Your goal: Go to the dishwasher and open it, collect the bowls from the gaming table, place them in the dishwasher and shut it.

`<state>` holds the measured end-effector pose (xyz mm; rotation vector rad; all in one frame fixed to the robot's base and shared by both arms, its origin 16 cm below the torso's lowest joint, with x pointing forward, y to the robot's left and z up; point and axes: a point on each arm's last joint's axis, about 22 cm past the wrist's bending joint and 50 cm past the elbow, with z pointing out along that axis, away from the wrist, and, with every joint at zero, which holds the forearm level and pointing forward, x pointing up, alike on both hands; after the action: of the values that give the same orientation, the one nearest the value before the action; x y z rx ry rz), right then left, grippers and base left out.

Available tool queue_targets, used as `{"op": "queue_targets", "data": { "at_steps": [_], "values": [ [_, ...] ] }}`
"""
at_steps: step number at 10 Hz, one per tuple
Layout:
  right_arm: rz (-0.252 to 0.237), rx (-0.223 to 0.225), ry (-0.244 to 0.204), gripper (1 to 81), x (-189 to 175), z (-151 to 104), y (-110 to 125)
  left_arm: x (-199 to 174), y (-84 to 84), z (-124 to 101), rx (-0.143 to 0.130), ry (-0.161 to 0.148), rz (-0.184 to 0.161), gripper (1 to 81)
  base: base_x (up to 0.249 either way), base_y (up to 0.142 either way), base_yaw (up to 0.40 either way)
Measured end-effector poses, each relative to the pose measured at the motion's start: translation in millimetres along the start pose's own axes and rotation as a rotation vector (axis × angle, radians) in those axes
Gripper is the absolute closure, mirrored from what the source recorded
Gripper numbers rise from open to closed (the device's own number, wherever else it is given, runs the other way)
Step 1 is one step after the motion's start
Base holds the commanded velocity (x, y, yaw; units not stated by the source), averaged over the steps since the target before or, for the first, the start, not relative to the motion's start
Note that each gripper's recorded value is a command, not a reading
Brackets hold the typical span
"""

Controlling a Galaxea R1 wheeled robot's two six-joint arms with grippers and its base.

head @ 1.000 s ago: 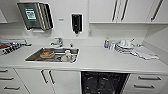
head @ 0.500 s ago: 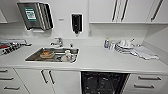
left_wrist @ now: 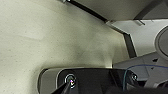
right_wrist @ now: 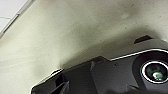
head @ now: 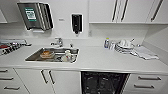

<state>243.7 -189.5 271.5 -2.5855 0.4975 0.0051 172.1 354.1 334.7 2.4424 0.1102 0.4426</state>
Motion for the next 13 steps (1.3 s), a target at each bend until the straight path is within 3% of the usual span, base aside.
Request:
{"op": "queue_targets", "data": {
  "at_steps": [2,4,7,8,10,12,13],
  "values": [
    [-0.073,-0.015,-0.022,1.0,-27,12,2,-57,2.5,25,0.114,-0.114,-0.048,1.0,0.0,0.0,0.0],
    [-0.126,-0.049,-0.043,1.0,-51,17,15,-84,1.0,43,0.215,-0.189,-0.069,1.0,0.0,0.0,0.0],
    [-0.173,-0.084,-0.047,1.0,-62,26,18,-107,6.6,63,0.308,-0.242,-0.116,1.0,0.0,0.0,0.0],
    [-0.188,-0.08,-0.053,1.0,-68,30,11,-113,4.3,66,0.35,-0.256,-0.14,1.0,0.0,0.0,0.0],
    [-0.199,-0.065,-0.066,1.0,-81,37,-2,-131,8.5,75,0.428,-0.313,-0.162,1.0,0.0,0.0,0.0],
    [-0.2,-0.082,-0.066,1.0,-80,34,6,-136,23.9,92,0.443,-0.331,-0.182,1.0,0.0,0.0,0.0],
    [-0.2,-0.083,-0.065,1.0,-80,34,7,-134,19.7,91,0.472,-0.324,-0.215,1.0,0.0,0.0,0.0]
  ]
}}
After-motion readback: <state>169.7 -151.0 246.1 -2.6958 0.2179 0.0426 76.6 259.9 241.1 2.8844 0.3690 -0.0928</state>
